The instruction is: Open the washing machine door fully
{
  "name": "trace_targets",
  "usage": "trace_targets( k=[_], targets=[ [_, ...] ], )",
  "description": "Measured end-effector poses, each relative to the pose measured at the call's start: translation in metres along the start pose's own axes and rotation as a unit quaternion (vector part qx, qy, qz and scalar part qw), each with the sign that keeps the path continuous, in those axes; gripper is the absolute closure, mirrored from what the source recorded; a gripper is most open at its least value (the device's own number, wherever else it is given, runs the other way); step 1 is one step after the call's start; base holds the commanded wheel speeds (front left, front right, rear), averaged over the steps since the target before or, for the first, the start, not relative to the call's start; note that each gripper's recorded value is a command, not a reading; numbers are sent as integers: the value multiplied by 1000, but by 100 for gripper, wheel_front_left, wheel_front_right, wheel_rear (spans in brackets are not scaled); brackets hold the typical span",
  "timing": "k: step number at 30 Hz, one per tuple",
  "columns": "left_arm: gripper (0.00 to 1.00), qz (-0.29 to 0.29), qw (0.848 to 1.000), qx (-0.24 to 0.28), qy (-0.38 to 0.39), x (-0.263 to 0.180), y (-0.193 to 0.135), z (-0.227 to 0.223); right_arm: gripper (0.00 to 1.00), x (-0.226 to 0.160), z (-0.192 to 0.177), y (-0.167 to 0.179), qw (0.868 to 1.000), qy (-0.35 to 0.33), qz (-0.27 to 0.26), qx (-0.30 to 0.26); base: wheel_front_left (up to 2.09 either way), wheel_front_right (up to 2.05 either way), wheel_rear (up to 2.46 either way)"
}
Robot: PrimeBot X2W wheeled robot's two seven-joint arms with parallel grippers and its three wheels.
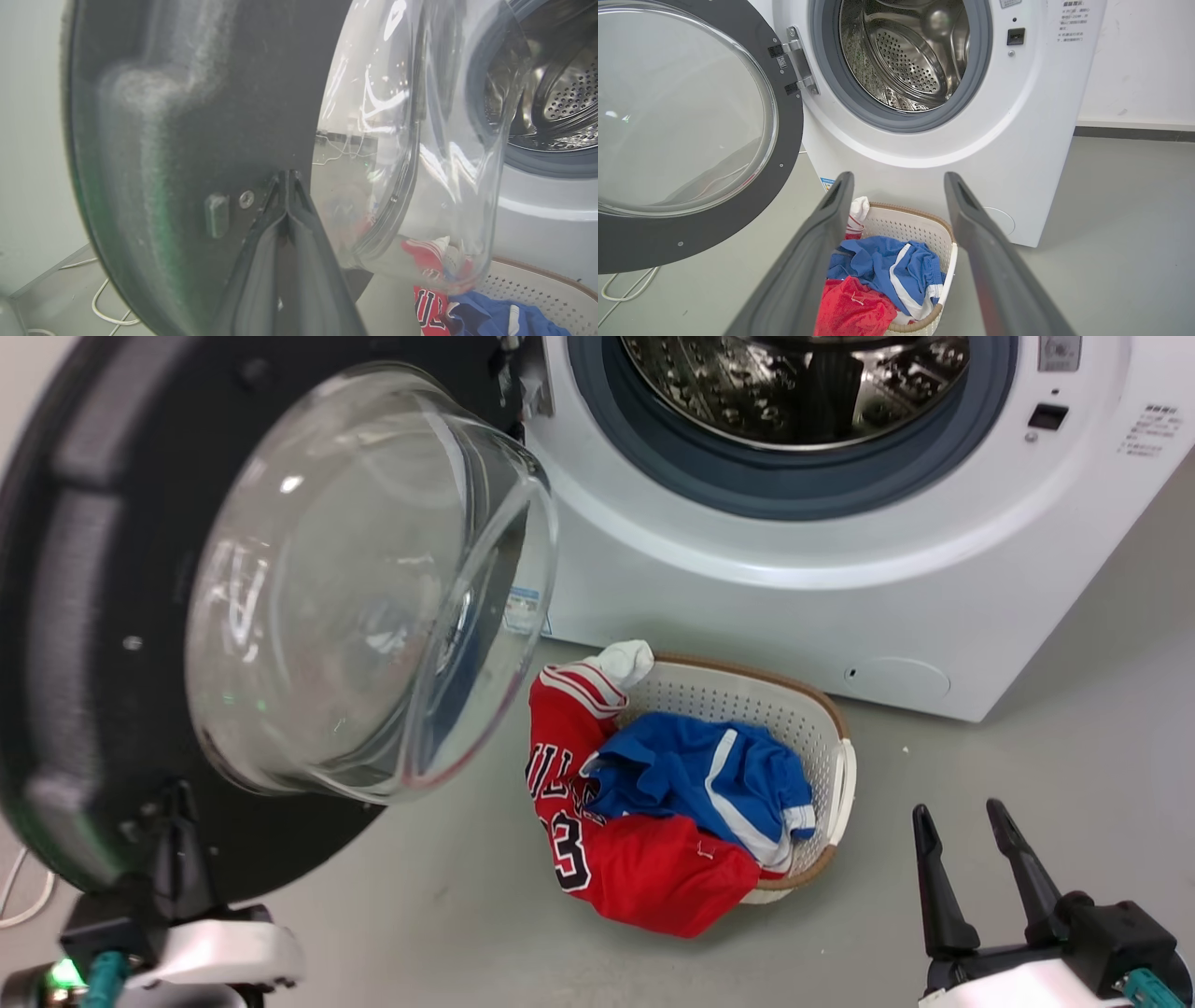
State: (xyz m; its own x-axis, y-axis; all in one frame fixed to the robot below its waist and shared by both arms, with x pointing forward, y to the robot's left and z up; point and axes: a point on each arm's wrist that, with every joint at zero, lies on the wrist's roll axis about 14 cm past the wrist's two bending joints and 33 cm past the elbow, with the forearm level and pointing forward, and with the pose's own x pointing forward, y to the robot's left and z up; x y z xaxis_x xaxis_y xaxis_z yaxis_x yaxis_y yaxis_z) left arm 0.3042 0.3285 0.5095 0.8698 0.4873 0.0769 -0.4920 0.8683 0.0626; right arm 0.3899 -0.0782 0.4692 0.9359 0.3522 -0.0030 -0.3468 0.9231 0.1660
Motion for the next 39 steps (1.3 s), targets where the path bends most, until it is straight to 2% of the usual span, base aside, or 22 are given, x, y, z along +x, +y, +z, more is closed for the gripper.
trace_targets(
  k=[15, 29, 39],
  targets=[
    [100, 80, 997, 19, 8, 39, 53, -8, 0, 17, -15, -11, 1000, 14, -7, -4, 0, 0, 0],
    [100, 96, 995, 31, -6, 84, 76, 1, 0, 23, -18, -19, 1000, 16, -15, -11, 0, 0, 0],
    [100, 106, 994, 26, 19, 105, 92, -13, 0, 22, -21, -31, 999, 19, -32, -12, 0, 0, 0]
  ],
)
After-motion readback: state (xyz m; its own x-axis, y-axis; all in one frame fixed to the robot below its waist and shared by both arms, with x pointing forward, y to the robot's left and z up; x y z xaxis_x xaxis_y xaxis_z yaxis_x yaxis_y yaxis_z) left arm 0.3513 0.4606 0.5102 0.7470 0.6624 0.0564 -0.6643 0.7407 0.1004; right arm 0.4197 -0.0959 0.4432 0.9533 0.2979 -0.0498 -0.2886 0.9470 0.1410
